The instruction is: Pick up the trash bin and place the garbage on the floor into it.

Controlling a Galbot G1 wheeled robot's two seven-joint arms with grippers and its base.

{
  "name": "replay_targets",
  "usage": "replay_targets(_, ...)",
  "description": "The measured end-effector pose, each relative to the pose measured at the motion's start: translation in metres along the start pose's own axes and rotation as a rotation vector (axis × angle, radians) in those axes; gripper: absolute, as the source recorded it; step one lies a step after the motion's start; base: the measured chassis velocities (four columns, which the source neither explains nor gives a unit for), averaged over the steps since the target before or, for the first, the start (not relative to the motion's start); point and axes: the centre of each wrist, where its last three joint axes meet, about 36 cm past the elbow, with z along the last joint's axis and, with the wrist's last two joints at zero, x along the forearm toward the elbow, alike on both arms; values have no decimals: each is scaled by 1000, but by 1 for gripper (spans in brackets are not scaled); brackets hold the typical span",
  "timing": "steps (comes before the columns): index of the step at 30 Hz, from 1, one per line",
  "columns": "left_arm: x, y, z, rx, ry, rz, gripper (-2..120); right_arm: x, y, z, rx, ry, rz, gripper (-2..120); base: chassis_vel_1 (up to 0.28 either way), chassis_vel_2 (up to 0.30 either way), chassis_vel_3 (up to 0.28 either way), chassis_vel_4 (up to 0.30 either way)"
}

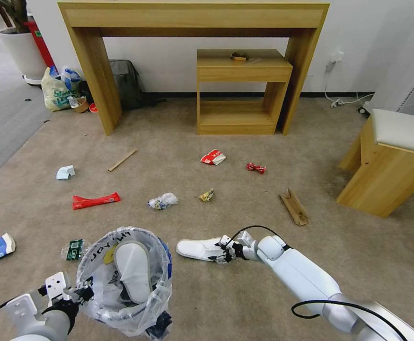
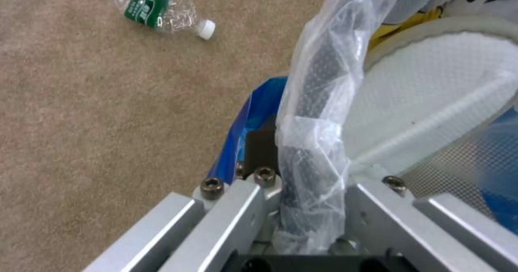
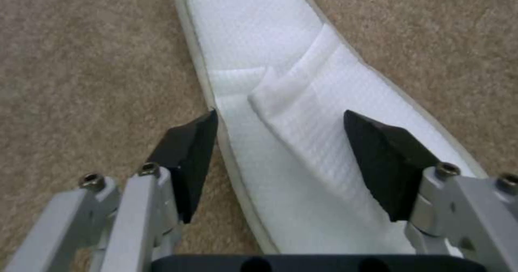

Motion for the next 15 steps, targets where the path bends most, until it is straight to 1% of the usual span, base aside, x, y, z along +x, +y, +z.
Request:
replay_targets(3,1,0,-1,-2,-2,1,0,-3,0,1,-9,5,3,59,0,0,0,0)
replay_targets(4,1,0,-1,-2,-3,2,0,-3,0,2,-12,7,6,55,0,0,0,0)
replay_targets(5,1,0,-1,-2,-3,2,0,-3,0,2,-12,7,6,55,0,0,0,0)
replay_targets(8,2,-1,0,0,-1,3,0,-3,-1,4,-20,12,13,48,0,0,0,0)
replay_targets(10,2,-1,0,1,0,3,0,-2,-2,5,-22,13,15,47,0,0,0,0)
replay_targets(13,2,-1,0,0,0,2,0,-2,-2,6,-26,15,25,38,0,0,0,0)
replay_targets(15,2,-1,0,0,1,2,0,-3,-2,6,-27,15,28,36,0,0,0,0)
